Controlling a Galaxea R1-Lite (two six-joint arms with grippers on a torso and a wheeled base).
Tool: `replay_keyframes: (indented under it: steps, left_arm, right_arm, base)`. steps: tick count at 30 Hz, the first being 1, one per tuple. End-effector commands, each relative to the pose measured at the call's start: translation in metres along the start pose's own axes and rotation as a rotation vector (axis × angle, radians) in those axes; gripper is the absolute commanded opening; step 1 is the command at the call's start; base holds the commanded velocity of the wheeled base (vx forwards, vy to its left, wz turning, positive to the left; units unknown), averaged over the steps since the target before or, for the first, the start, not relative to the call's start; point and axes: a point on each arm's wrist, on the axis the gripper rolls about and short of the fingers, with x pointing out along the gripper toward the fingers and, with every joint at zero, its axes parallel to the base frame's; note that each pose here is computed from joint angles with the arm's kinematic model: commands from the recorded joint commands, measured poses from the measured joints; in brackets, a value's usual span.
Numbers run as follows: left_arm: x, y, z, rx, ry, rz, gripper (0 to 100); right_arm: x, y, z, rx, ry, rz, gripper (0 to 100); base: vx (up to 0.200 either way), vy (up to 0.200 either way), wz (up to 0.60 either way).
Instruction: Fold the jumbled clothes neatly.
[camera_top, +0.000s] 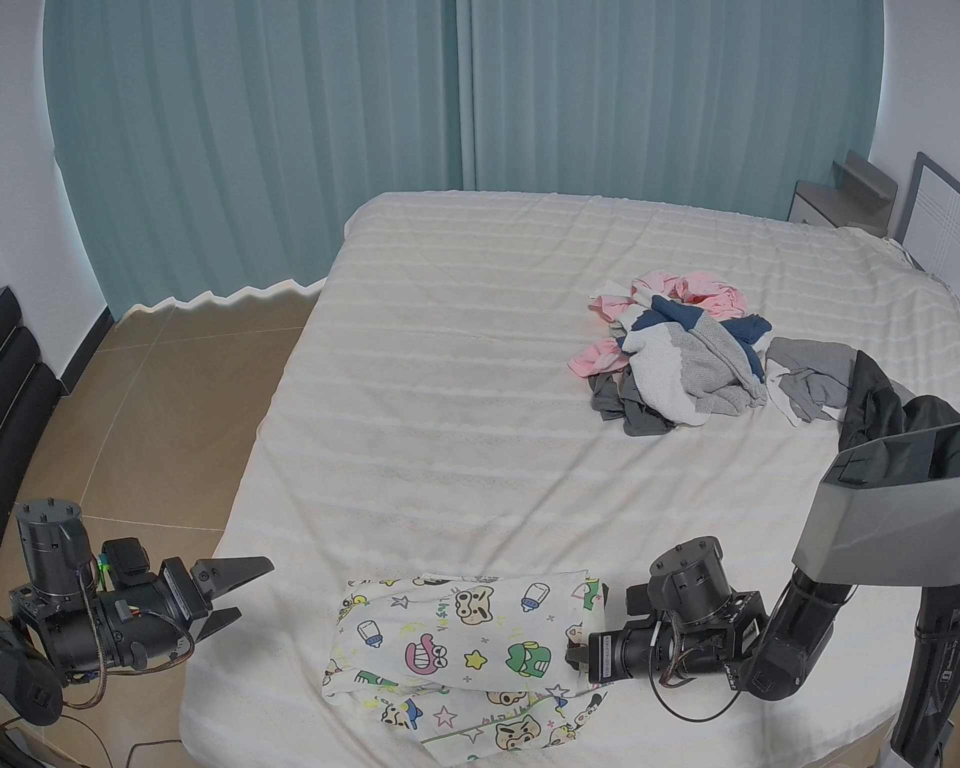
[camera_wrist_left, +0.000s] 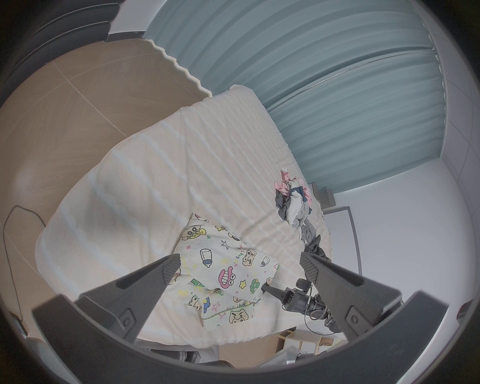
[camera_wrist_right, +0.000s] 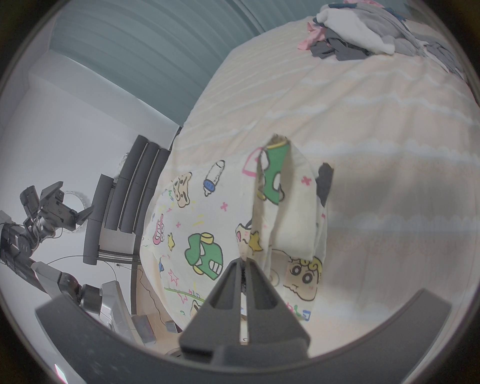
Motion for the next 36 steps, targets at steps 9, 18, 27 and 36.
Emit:
replay_keyframes:
  steps: [9, 18, 27, 36]
  left_arm:
    - [0.002, 0.002, 0.0, -0.005, 0.008, 0.01, 100]
    - [0.012, -0.001, 0.009, 0.01, 0.001, 0.013, 100]
    - [0.061, 0.01, 0.032, 0.119, 0.018, 0.117, 100]
    - [0.094, 0.065, 0.017, 0.411, 0.253, 0.224, 100]
  right_arm:
    - [-0.001, -0.007, -0.013, 0.015, 0.063, -0.003, 0]
    - [-0.018, -0.005, -0.01, 0.012, 0.031, -0.002, 0]
    - [-0.046, -0.007, -0.013, 0.021, 0.008, -0.008, 100]
    - [-0.044, -0.021, -0.012, 0.05, -0.028, -0.023, 100]
  base:
    - [0.0, 0.0, 0.0]
    - [0.0, 0.0, 0.0]
    - [0.0, 0.0, 0.0]
    - [0.0, 0.0, 0.0]
